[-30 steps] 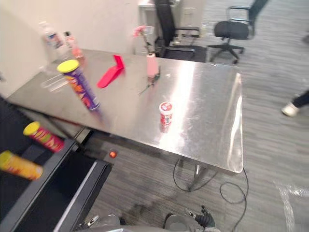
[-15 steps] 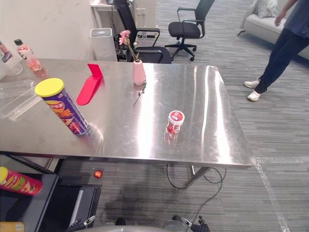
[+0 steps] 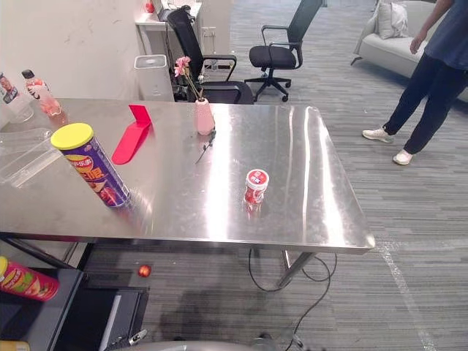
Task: Put the gum and the chips on the shelf.
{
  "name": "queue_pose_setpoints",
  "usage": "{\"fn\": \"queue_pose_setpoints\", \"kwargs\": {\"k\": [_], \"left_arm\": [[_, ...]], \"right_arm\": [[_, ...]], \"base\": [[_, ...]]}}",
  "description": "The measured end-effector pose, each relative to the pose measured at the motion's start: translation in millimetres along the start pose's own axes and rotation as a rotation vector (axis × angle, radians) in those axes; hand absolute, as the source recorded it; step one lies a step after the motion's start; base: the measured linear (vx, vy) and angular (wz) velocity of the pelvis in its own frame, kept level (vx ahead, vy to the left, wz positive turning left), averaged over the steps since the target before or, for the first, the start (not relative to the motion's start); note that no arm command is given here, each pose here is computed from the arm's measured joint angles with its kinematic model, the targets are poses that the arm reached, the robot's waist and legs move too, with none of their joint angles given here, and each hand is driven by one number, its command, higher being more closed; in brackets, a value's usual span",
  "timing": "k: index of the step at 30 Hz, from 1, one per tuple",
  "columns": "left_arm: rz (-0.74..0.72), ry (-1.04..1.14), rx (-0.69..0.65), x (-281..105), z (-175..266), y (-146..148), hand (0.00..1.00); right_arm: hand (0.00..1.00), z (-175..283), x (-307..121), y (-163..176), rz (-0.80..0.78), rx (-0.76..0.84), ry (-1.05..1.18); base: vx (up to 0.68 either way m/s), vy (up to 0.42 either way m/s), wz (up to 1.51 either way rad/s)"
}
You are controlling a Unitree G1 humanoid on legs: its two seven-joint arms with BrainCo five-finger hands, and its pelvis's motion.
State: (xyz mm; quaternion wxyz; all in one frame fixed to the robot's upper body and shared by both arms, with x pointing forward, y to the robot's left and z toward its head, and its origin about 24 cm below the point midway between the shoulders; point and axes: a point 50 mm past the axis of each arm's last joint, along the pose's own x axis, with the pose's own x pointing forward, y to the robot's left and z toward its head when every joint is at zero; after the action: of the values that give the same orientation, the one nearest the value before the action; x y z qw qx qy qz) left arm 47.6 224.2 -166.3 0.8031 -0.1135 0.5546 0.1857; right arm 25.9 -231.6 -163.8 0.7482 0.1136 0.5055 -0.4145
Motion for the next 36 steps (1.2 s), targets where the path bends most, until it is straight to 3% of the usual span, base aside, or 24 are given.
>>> {"fn": "queue_pose_setpoints", "kwargs": {"k": [4, 5, 8, 12, 15, 22, 25, 32, 36], "left_arm": [[0.030, 0.001, -0.053, -1, -1, 6, 0.00], [0.040, 0.001, -0.078, -2, -3, 8, 0.00], [0.043, 0.003, -0.096, -3, -2, 9, 0.00], [0.039, -0.014, -0.118, -4, -1, 8, 0.00], [0.047, -0.004, -0.123, -6, -8, 10, 0.00], [0.039, 0.003, -0.091, -9, -16, 10, 0.00], [0.038, 0.007, -0.069, -10, -18, 10, 0.00], [0.033, -0.004, -0.015, -10, -14, 9, 0.00], [0.051, -0.014, -0.005, -10, -13, 11, 0.00]], "right_arm": [[0.00, 13, 7, -30, -0.169, 0.263, 0.005], [0.00, 31, 11, -48, -0.227, 0.392, -0.046], [0.00, 63, 13, -72, -0.280, 0.498, -0.163], [0.00, 144, 5, -109, -0.318, 0.601, -0.460], [0.00, 196, -12, -103, -0.257, 0.621, -0.673], [0.00, 284, -80, -74, -0.094, 0.443, -1.144], [0.00, 301, -110, -63, -0.028, 0.348, -1.318], [0.00, 318, -180, -10, 0.331, 0.003, -1.629], [0.00, 314, -196, 13, 0.532, -0.195, -1.655]], "base": [[0.05, 0.005, -0.22], [0.03, 0.012, -0.26], [0.03, 0.014, -0.18], [0.02, 0.010, -0.11], [0.01, -0.006, -0.03], [-0.01, -0.014, -0.07], [-0.02, -0.015, -0.08], [-0.01, -0.013, -0.04], [0.00, 0.000, 0.00]]}}
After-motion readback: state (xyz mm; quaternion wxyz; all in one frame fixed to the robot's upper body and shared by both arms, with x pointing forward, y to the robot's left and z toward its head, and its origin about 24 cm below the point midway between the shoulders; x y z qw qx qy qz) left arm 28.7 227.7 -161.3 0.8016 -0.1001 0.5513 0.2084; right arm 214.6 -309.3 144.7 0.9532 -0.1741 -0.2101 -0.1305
